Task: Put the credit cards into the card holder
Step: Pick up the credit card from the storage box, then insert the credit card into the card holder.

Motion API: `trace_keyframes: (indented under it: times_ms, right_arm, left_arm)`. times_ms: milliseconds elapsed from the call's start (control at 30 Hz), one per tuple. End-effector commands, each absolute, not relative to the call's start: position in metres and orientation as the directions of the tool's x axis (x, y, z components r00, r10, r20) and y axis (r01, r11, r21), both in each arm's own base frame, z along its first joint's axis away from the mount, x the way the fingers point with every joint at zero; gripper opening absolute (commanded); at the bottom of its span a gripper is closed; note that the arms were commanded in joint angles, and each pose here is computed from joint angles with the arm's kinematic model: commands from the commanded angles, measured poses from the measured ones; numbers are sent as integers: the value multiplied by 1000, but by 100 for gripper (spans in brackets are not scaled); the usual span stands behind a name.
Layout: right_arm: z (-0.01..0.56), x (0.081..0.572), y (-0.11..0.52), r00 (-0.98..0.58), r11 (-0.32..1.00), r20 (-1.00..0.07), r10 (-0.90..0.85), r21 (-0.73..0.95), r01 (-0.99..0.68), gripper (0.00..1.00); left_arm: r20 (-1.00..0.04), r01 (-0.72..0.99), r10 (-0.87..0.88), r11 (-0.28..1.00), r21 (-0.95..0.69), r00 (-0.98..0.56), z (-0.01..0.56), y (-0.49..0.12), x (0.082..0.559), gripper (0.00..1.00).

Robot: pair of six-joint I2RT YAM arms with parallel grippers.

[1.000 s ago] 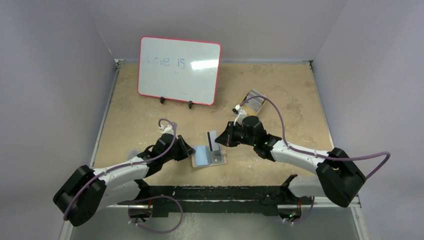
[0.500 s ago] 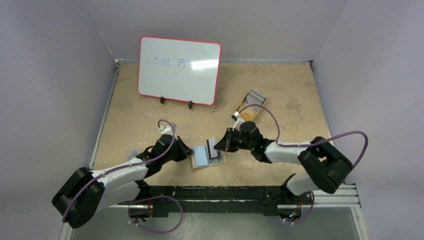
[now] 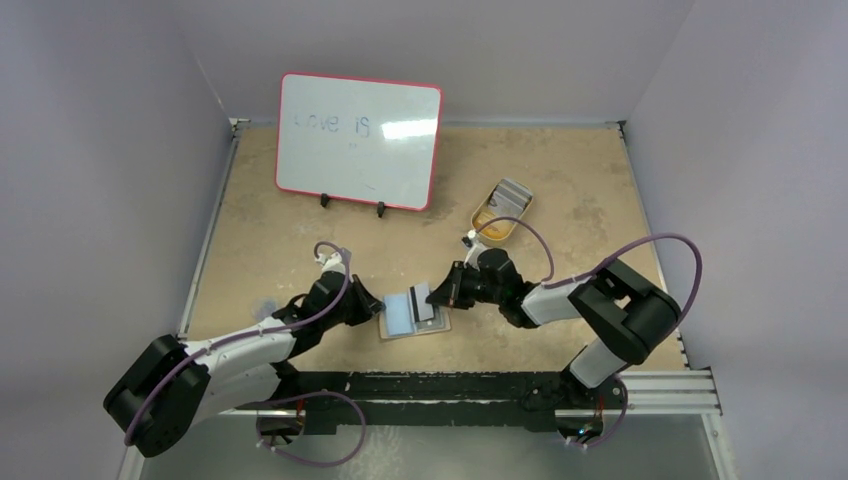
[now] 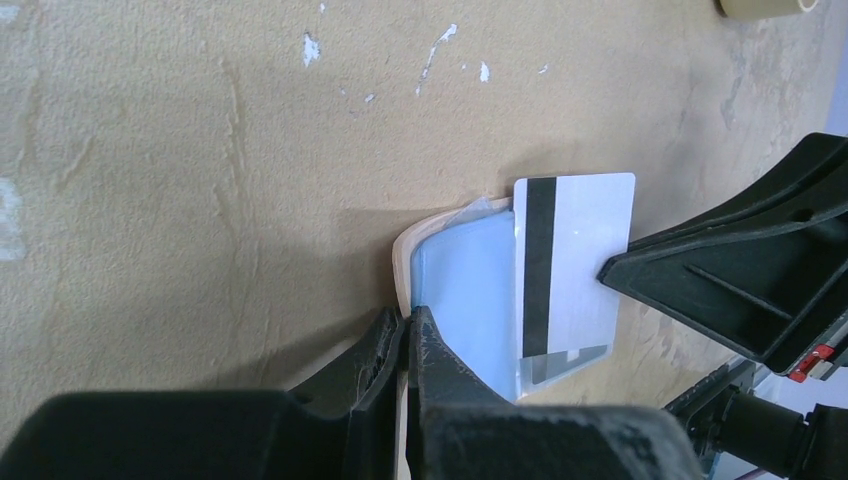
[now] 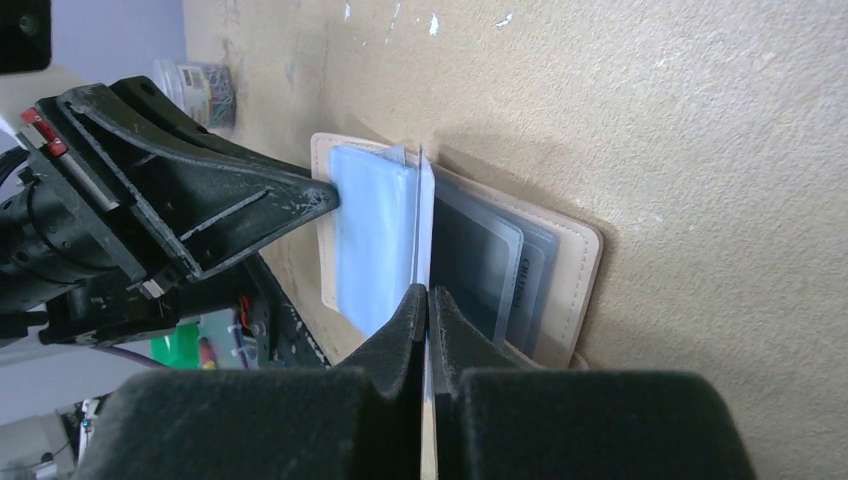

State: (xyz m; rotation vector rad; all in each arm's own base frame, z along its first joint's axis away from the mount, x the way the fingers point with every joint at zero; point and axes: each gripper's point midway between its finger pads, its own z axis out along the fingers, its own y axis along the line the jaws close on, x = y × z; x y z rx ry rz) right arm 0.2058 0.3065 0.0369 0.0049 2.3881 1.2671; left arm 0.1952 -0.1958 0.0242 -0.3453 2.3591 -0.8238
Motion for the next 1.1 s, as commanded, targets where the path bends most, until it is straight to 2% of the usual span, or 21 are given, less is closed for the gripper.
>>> trace_keyframes:
  times_ms: [0, 567, 1067]
  right_arm:
    - [44, 200, 314, -911, 525, -365, 194, 823, -218, 0]
    - [34, 181, 310, -945, 493, -263, 195, 859, -138, 0]
    - [39, 180, 320, -945, 368, -237, 225, 919, -143, 0]
  left_arm:
    - [-485, -37, -420, 783, -621, -767, 20, -192, 197, 0]
    - [-483, -47, -431, 781, -623, -762, 19, -191, 198, 0]
    - [-475, -42, -431, 773, -633, -767, 19, -193, 197, 0]
